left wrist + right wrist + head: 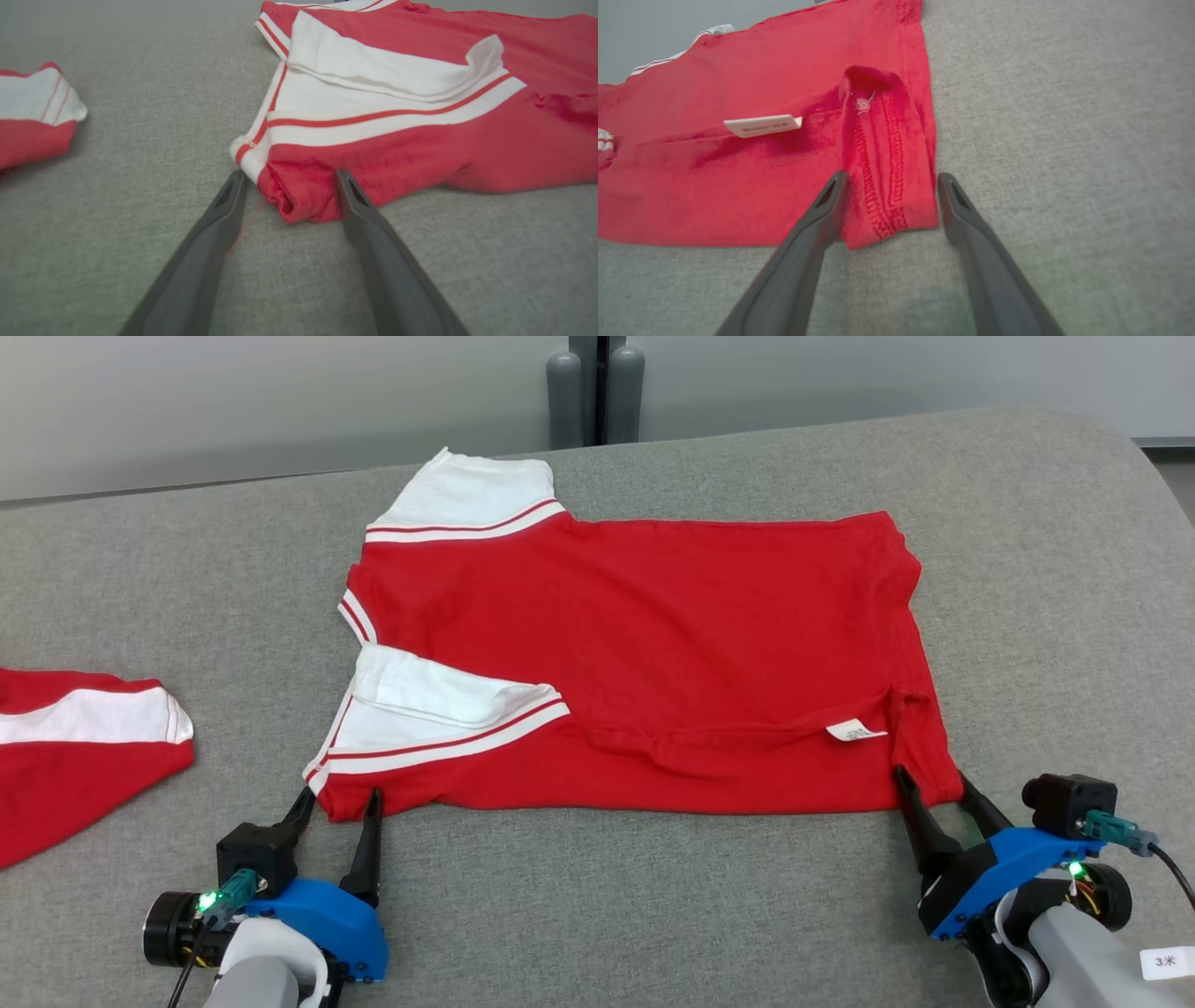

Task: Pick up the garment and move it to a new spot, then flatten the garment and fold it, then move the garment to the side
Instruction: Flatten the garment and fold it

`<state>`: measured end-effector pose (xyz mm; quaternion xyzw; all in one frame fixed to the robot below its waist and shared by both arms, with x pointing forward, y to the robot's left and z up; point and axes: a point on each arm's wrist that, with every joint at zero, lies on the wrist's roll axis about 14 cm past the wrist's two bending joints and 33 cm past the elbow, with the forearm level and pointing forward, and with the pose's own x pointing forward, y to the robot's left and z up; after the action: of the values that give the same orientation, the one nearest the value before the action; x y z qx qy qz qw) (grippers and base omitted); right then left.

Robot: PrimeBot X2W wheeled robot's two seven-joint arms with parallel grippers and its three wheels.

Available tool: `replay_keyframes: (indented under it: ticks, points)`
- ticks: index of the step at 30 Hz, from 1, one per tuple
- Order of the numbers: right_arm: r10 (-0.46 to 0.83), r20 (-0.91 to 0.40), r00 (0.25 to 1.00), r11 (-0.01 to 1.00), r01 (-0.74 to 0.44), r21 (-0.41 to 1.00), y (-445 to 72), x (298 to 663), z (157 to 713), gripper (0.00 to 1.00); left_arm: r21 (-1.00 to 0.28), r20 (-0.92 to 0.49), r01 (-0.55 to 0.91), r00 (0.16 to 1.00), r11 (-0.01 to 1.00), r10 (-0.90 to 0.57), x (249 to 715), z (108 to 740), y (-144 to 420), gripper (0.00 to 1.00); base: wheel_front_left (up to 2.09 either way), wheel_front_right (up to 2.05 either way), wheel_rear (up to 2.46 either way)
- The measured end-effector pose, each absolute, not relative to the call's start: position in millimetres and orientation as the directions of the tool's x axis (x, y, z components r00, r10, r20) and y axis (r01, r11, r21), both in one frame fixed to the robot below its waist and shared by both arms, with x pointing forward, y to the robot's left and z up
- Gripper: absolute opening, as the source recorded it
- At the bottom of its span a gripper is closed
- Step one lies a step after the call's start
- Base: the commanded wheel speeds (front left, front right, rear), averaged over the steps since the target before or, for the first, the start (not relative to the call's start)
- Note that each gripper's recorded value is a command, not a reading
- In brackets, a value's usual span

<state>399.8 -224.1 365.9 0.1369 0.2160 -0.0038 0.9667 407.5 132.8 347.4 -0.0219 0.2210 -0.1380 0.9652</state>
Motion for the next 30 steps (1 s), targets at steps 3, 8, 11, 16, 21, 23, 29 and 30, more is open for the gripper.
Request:
replay_keyframes:
  ticks: [3, 8, 11, 16, 21, 23, 29, 30]
  points:
    - [0.064, -0.428, 0.902, 0.964, 0.055, 0.26, -219, 401, 363, 0.75, -0.115, -0.433, 0.253, 0.858, 0.961, -0.278, 408, 344, 131, 0.98, 0.0, 0.0, 0.0]
    - [0.077, -0.428, 0.9, 0.963, 0.044, 0.266, -214, 403, 364, 0.0, -0.127, -0.433, 0.259, 0.854, 0.958, -0.288, 410, 345, 127, 0.0, 0.0, 0.0, 0.0]
    - [0.085, -0.417, 0.905, 0.962, 0.035, 0.271, -210, 403, 367, 0.0, -0.14, -0.408, 0.251, 0.867, 0.958, -0.287, 413, 354, 126, 0.0, 0.0, 0.0, 0.0]
    - [0.099, -0.389, 0.916, 0.958, 0.018, 0.286, -204, 399, 378, 0.0, -0.157, -0.335, 0.231, 0.902, 0.96, -0.272, 411, 378, 131, 0.0, 0.0, 0.0, 0.0]
    - [0.116, -0.368, 0.923, 0.949, 0.007, 0.315, -196, 385, 384, 0.0, -0.183, -0.29, 0.21, 0.922, 0.96, -0.257, 389, 392, 132, 0.0, 0.0, 0.0, 0.0]
    - [0.123, -0.357, 0.926, 0.947, -0.002, 0.321, -194, 380, 387, 0.0, -0.191, -0.28, 0.198, 0.928, 0.961, -0.247, 377, 395, 134, 0.0, 0.0, 0.0, 0.0]
    - [0.122, -0.336, 0.934, 0.941, -0.001, 0.338, -195, 359, 391, 0.0, -0.215, -0.275, 0.163, 0.936, 0.963, -0.22, 339, 395, 137, 0.0, 0.0, 0.0, 0.0]
    - [0.118, -0.338, 0.934, 0.941, 0.004, 0.34, -196, 354, 390, 0.0, -0.219, -0.279, 0.157, 0.936, 0.963, -0.216, 332, 394, 138, 0.0, 0.0, 0.0, 0.0]
